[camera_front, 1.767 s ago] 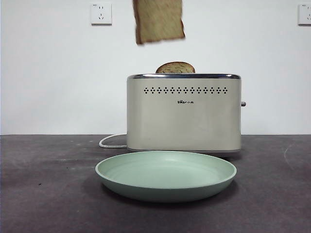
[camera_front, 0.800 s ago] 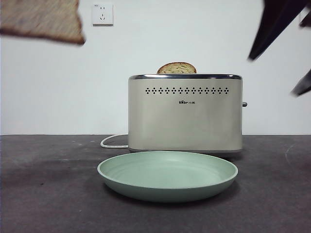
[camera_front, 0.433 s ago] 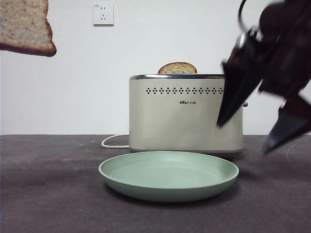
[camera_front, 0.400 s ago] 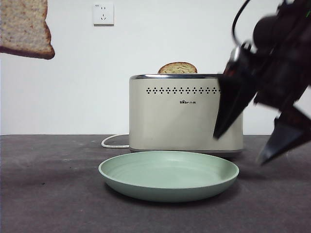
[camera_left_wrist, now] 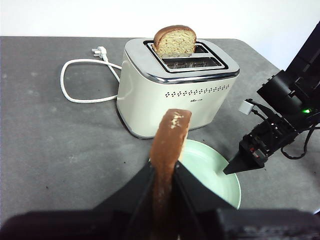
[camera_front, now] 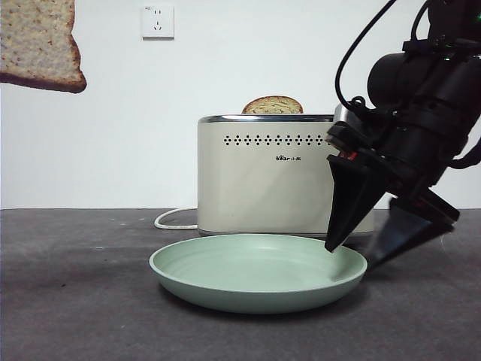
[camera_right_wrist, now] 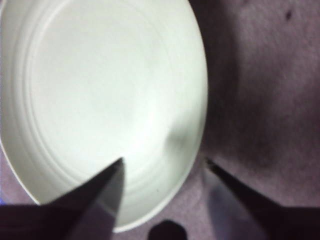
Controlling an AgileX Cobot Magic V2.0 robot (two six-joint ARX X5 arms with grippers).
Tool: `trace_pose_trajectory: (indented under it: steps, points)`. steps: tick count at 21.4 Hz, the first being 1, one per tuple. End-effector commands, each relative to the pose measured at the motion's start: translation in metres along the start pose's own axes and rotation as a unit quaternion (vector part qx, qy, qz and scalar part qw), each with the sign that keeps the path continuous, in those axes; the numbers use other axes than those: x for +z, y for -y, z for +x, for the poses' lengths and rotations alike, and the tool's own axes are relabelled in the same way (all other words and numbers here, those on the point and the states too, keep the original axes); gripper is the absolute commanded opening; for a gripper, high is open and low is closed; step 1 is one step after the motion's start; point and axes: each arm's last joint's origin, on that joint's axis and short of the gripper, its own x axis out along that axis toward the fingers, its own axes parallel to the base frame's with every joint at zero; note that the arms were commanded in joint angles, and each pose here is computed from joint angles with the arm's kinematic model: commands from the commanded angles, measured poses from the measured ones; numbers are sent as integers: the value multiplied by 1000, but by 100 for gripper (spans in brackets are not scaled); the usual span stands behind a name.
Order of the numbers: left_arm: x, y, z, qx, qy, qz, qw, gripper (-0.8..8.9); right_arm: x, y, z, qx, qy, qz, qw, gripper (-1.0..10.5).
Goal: Take the bread from the toaster,put the bread on the plate,put the plate on the table
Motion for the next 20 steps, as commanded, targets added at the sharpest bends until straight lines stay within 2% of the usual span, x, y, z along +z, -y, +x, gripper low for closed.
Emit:
trace_pose_trajectory:
  steps: [1,9,13,20]
  points:
    - [0,1,0,-18,0,-3,1000,-7,2,0,2,-1,4,-2,1000,22]
    - [0,2,0,-38,-5,-17,999,-8,4,0,2,-2,17,-8,1000,-15]
    - [0,4,1,-62,-13,-26,998,-8,7,-1,0,5,33,6,999,-15]
    - [2,6,0,-102,-10,-56,993,-8,8,-28,-12,18,55,-17,998,-16]
